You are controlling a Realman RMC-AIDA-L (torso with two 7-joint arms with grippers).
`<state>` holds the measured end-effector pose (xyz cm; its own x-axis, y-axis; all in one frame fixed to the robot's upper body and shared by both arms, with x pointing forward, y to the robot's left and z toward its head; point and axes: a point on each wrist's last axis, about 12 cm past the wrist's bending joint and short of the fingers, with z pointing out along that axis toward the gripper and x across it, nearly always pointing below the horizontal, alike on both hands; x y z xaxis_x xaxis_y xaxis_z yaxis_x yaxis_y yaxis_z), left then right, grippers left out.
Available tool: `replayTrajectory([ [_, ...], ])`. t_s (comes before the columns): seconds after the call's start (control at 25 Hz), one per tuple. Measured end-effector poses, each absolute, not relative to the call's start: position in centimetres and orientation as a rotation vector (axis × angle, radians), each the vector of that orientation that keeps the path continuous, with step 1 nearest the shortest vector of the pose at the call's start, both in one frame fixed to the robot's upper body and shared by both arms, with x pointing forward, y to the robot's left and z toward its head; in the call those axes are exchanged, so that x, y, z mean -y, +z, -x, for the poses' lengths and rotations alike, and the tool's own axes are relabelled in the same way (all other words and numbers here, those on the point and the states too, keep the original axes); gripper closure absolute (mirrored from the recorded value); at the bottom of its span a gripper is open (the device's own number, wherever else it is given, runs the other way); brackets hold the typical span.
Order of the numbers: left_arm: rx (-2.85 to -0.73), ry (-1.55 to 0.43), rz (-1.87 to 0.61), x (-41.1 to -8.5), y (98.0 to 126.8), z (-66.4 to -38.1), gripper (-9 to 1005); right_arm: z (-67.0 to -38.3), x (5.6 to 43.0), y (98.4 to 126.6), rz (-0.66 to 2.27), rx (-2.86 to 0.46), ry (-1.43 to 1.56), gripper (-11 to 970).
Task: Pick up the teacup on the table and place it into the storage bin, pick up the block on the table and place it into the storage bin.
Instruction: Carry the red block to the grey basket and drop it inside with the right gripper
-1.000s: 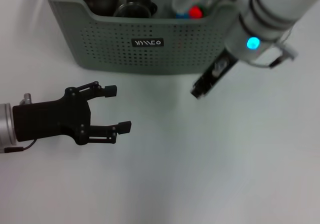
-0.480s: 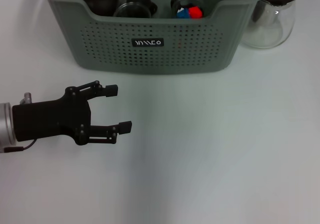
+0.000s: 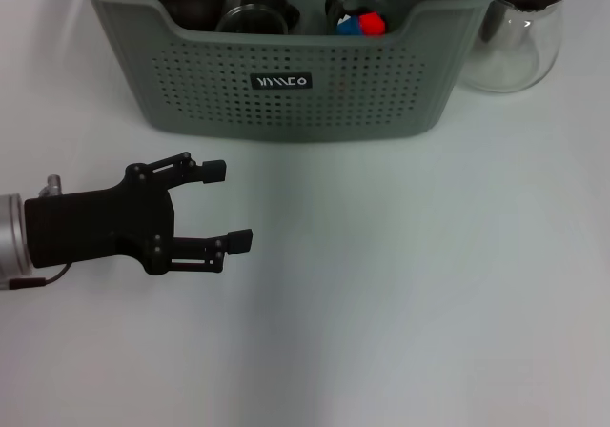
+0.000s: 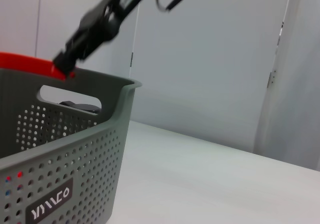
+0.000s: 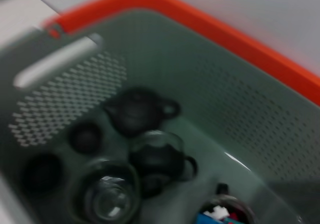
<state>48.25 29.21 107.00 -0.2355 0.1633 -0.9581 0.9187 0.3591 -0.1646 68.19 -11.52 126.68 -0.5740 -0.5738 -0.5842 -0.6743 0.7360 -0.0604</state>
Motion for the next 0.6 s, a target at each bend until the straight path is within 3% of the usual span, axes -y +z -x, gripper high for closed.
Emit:
replayTrajectory([
  [0.24, -1.656, -0.982, -0.981, -29.2, 107.0, -48.3, 48, -69.2, 10.8, 122.6, 0.956, -2.35, 0.131, 692],
  [0.6, -1.656, -0.98, -0.98, -29.1, 107.0, -48.4, 48, -69.5, 9.9, 120.4, 0.967, -2.292, 0.066, 672],
])
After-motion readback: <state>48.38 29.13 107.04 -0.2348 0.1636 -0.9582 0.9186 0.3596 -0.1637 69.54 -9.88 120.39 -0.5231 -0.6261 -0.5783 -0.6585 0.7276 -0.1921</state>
